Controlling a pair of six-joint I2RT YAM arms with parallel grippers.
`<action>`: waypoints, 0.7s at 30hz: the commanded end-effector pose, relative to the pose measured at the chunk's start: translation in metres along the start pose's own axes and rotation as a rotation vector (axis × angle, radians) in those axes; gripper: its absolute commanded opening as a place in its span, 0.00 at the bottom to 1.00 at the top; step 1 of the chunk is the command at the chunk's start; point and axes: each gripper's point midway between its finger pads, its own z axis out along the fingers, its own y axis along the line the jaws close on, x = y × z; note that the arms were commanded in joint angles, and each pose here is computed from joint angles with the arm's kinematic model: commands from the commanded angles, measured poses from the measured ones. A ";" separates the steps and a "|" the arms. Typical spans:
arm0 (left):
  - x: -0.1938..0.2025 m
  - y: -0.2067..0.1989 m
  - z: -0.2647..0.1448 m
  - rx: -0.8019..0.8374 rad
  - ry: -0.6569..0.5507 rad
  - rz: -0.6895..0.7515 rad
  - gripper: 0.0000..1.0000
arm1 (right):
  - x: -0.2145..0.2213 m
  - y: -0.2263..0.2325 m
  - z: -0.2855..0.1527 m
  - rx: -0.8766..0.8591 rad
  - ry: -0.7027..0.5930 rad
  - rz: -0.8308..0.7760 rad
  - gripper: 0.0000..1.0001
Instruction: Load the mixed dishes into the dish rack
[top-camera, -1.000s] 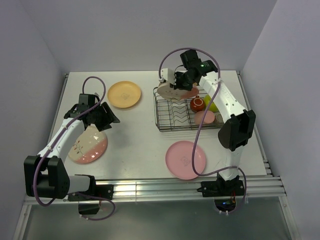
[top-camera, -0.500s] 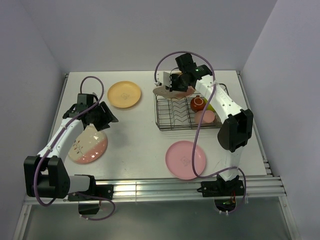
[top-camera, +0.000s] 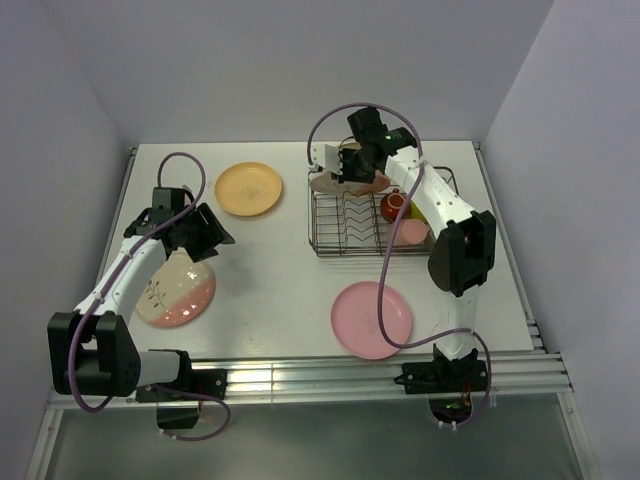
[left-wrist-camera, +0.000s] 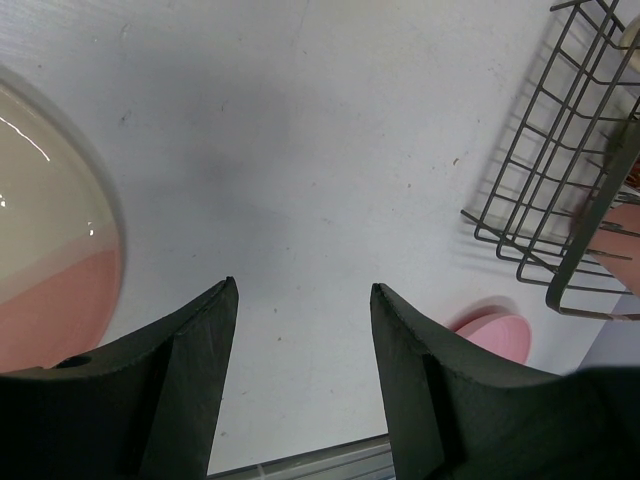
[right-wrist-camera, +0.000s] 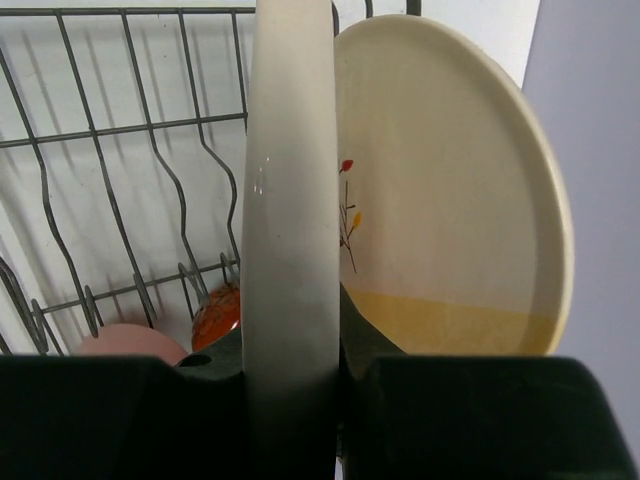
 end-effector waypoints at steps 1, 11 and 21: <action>-0.006 -0.004 -0.001 0.020 -0.021 0.018 0.62 | -0.008 -0.046 -0.017 0.170 -0.047 0.013 0.00; -0.003 -0.004 -0.001 0.032 -0.018 0.015 0.64 | 0.000 -0.030 0.002 0.168 -0.083 0.139 0.23; -0.010 0.014 -0.020 -0.051 -0.092 -0.007 0.68 | -0.028 -0.055 -0.017 0.301 -0.286 0.289 1.00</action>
